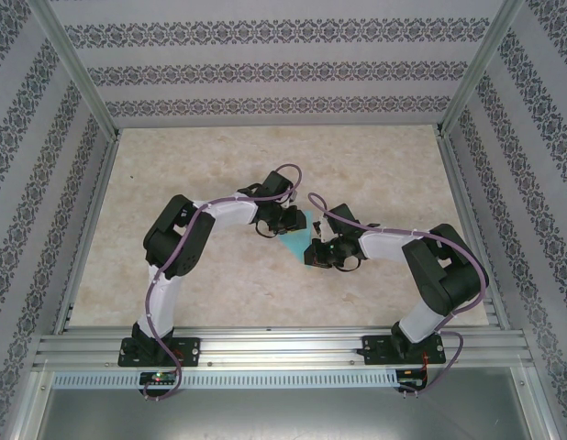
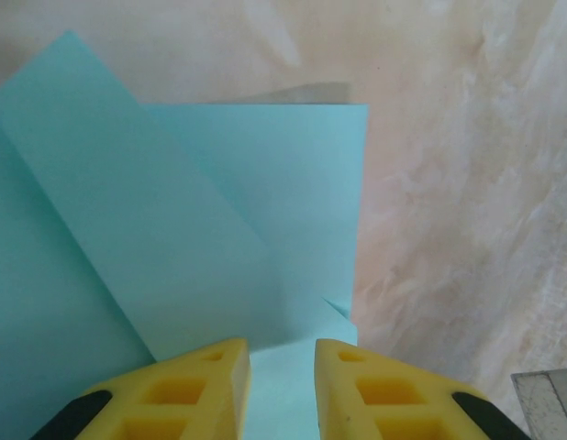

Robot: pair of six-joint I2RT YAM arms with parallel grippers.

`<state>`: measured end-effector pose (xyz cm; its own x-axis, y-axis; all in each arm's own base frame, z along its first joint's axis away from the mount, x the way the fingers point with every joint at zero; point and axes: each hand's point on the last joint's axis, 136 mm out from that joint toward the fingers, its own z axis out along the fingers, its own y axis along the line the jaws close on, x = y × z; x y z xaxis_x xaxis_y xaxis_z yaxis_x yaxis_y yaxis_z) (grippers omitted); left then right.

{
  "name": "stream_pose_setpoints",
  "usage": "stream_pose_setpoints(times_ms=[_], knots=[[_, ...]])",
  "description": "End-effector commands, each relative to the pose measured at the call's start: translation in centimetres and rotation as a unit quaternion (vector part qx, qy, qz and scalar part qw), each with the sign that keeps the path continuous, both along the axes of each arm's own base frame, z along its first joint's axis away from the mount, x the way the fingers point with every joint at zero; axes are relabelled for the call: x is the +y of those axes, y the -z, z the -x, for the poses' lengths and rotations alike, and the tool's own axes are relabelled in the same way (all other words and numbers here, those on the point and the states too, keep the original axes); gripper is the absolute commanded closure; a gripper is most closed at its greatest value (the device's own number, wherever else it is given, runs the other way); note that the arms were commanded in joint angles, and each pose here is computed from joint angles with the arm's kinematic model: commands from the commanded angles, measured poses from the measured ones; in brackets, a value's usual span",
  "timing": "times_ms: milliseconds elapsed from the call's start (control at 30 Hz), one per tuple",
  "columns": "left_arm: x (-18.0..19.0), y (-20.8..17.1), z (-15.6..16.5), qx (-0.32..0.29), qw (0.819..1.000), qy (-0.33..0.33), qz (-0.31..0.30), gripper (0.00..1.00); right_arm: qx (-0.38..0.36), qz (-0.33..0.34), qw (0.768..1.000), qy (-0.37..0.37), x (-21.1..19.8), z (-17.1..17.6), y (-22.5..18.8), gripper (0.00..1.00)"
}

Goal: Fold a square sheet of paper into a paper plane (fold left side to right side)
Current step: Fourth fold the wing at the center of the table.

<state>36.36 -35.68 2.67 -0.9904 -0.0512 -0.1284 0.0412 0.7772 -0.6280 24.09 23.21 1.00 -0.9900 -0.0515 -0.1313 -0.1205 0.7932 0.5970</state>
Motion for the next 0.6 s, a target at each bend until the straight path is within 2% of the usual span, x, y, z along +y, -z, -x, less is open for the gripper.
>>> stream_pose_setpoints(times_ms=[0, 300, 567], knots=[[1.6, 1.6, -0.9, -0.002, 0.999, -0.024, -0.037, 0.72, 0.073, 0.063, 0.995, -0.007, -2.6, 4.3, 2.8, 0.9], [1.9, 2.2, -0.2, 0.005, 0.999, -0.028, -0.033, 0.73, 0.016, -0.005, 1.0, 0.007, -0.2, 1.1, -2.0, 0.9], [1.9, 2.6, 0.3, 0.01, 0.999, -0.029, -0.028, 0.73, -0.025, -0.055, 0.995, 0.083, 1.8, -3.7, -4.4, 0.92]])
